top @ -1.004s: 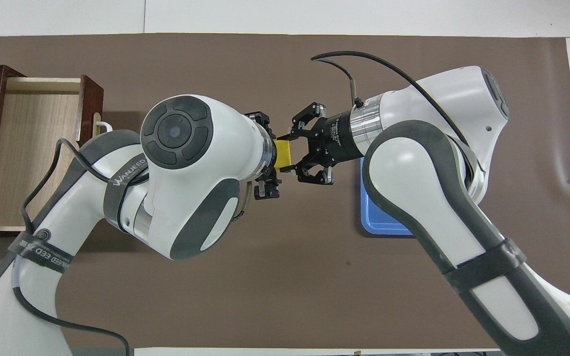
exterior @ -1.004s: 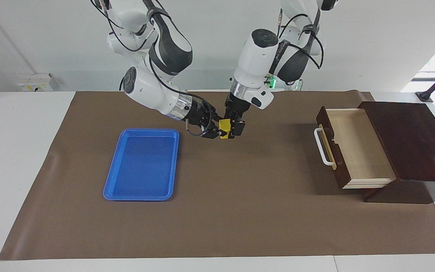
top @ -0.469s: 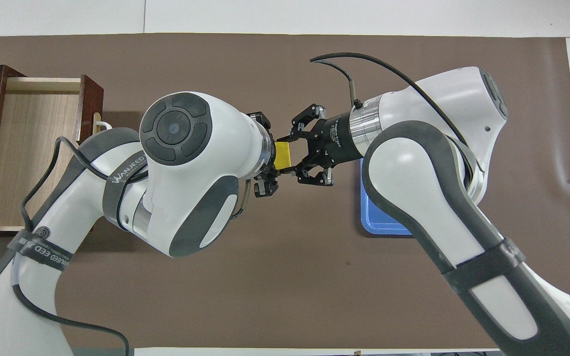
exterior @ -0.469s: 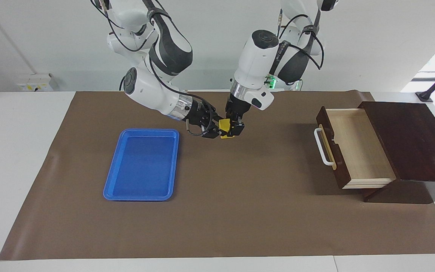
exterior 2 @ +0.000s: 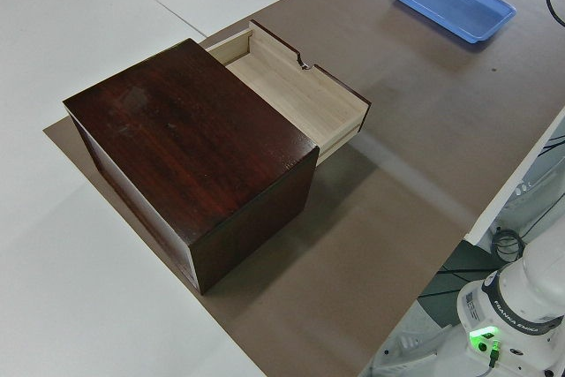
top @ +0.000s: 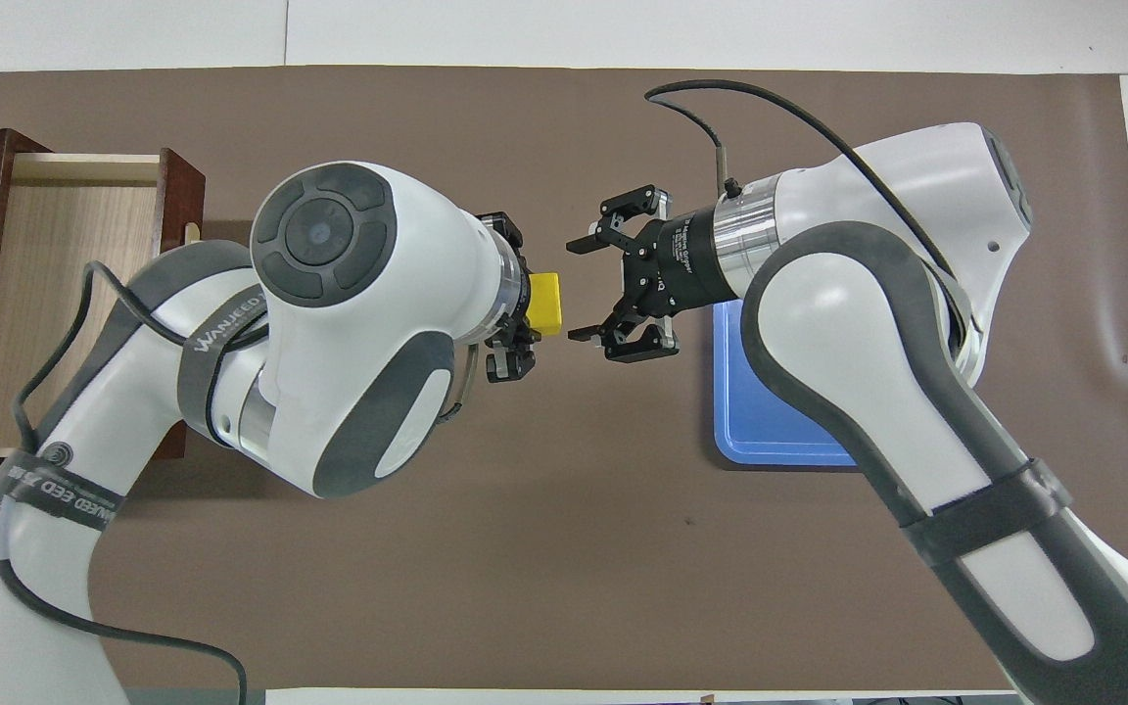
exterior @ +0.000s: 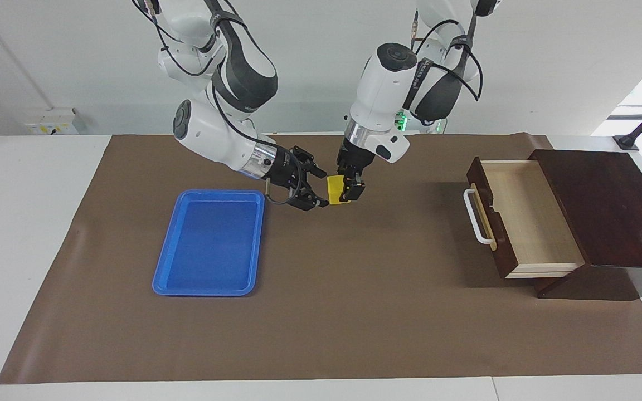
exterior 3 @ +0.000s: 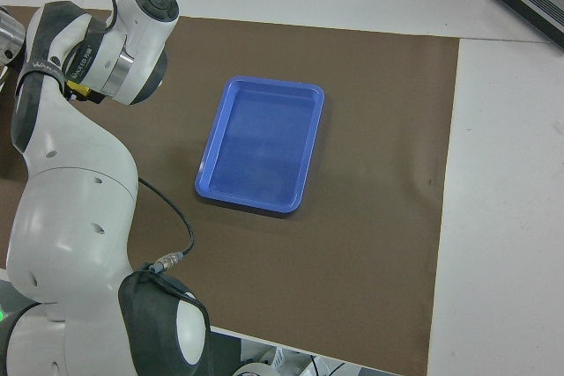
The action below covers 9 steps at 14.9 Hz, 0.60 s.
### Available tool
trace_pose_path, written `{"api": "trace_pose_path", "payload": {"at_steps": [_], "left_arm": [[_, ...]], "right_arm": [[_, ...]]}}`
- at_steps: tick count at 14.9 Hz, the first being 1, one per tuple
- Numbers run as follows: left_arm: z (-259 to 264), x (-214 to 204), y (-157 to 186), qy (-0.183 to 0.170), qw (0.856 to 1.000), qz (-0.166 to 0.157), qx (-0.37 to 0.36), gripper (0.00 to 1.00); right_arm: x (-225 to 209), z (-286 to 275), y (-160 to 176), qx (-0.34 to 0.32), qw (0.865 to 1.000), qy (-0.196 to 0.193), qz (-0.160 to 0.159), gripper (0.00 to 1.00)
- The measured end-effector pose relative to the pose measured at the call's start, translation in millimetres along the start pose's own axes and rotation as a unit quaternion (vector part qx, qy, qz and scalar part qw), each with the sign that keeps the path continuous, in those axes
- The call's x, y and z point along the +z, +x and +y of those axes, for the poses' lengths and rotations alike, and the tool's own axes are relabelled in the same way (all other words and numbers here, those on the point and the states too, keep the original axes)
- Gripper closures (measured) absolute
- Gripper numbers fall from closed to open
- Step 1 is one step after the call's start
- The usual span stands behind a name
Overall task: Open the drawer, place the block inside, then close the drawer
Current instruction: 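Carry the cube into the drawer with the left gripper while the right withdraws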
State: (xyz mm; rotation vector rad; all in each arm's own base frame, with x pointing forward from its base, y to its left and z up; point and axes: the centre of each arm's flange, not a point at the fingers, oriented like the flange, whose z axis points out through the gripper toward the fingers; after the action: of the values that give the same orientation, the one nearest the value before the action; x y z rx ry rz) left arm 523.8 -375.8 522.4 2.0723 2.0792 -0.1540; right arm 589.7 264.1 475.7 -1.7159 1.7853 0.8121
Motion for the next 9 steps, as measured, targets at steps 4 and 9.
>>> {"api": "trace_pose_path", "payload": {"at_steps": [4, 9], "left_arm": [[39, -57, 100, 0.023, 0.999, 0.027, 0.023, 0.44], [70, -114, 279, 0.036, 0.997, 0.039, 0.063, 0.44]], "right_arm": [[-6, -3, 4, 0.003, 1.000, 0.003, 0.000, 0.00], [-106, -26, 39, -0.064, 0.996, -0.008, 0.060, 0.00]]}}
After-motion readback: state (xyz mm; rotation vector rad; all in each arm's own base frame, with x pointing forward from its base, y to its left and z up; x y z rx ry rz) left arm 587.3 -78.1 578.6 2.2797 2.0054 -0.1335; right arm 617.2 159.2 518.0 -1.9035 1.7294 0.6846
